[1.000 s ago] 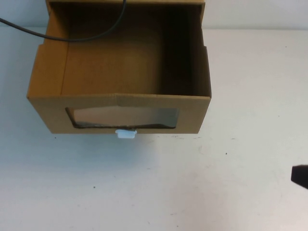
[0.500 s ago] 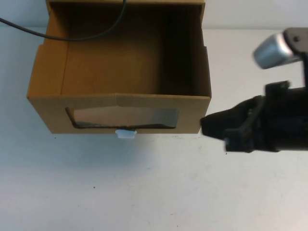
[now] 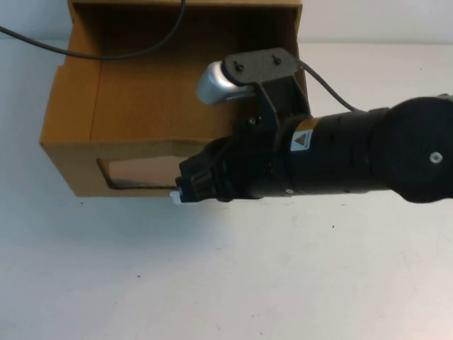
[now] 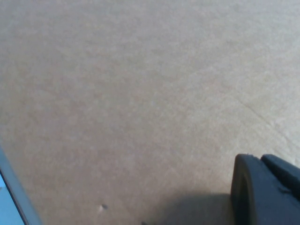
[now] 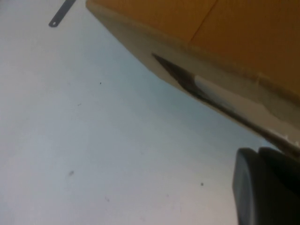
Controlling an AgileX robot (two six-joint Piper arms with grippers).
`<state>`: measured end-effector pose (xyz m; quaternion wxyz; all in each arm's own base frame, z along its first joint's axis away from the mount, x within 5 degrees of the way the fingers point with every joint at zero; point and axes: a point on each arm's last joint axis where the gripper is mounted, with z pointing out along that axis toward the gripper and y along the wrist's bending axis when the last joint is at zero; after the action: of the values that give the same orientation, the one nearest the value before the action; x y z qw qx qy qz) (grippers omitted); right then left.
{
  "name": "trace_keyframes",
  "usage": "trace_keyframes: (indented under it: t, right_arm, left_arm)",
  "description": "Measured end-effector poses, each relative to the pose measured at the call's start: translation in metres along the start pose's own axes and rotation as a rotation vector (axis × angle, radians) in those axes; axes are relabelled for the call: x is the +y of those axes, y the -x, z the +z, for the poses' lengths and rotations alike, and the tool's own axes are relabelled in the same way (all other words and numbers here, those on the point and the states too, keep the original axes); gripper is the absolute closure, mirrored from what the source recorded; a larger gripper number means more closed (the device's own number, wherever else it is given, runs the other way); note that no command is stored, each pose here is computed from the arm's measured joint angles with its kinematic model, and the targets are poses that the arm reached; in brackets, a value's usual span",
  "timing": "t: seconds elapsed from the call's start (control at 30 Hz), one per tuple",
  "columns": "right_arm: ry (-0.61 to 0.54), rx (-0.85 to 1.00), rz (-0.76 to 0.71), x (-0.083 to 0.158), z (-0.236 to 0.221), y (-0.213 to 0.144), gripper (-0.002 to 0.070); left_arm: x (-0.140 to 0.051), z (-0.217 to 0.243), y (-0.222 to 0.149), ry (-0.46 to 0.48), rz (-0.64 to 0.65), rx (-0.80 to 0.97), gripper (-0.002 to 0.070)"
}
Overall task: Close the shoe box
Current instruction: Close the shoe box with your right arm
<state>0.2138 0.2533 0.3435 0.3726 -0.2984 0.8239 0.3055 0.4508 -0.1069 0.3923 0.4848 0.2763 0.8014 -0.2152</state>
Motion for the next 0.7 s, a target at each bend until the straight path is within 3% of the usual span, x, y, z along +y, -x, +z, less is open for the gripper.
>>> trace_keyframes:
  t: [0.2,0.7]
  right_arm:
    - [-0.015,-0.028,-0.004,-0.005,0.018,0.016,0.0687]
    - [-0.079,-0.064,0.035,-0.043,0.040,0.055,0.0687]
  left_arm:
    - [0.000,0.000,0.000,0.000,-0.004,0.000,0.0677]
    - [0.000,0.000,0.000,-0.001,-0.005,-0.001,0.0677]
